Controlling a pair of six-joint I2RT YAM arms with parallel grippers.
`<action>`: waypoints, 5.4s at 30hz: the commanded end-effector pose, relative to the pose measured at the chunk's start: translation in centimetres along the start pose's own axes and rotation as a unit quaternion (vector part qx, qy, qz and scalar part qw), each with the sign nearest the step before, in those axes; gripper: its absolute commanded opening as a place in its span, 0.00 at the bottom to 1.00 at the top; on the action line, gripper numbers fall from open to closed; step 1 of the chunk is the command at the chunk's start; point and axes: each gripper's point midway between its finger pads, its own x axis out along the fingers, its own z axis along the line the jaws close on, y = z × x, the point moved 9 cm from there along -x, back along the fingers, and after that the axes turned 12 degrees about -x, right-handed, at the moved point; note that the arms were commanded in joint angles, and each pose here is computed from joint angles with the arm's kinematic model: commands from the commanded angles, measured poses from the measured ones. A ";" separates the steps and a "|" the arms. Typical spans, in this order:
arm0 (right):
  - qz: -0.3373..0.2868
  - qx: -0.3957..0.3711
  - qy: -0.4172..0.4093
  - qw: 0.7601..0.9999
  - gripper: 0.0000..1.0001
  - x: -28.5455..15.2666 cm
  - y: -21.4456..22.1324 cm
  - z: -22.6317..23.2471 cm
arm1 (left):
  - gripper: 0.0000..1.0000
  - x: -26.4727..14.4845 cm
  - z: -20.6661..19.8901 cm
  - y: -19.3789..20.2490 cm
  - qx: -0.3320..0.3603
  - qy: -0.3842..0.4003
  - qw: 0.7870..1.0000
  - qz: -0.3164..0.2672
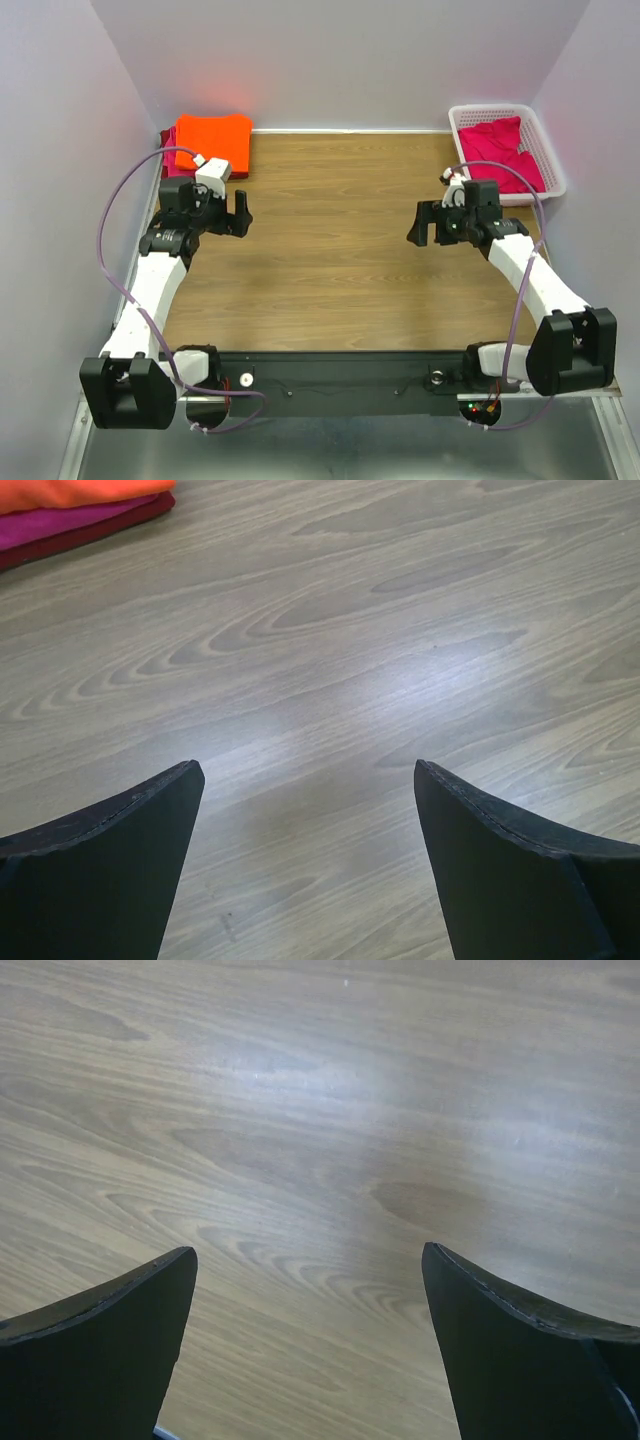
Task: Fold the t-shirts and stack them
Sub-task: Grab the tshirt from the pile, then move the tshirt to the center of the board, then flatten the tshirt out
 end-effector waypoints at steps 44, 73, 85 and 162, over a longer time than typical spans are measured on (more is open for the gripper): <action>-0.031 0.016 0.258 0.966 0.54 12.2 -12.5 -33.5 | 0.99 1.6 -0.1 -5.7 0.003 0.003 1.000 -0.027; -0.412 -0.097 0.330 0.844 0.01 -14.7 -32.5 -21.3 | 0.99 2.1 -0.4 -6.2 -0.005 0.024 0.999 -0.039; -0.510 -0.182 0.155 0.826 0.00 -23.4 -34.4 -10.4 | 0.99 0.0 0.1 -7.9 -0.016 0.069 0.995 -0.067; 0.165 0.018 0.012 0.986 0.63 4.1 1.8 -10.2 | 0.92 8.8 -23.9 3.5 0.296 0.336 0.889 0.089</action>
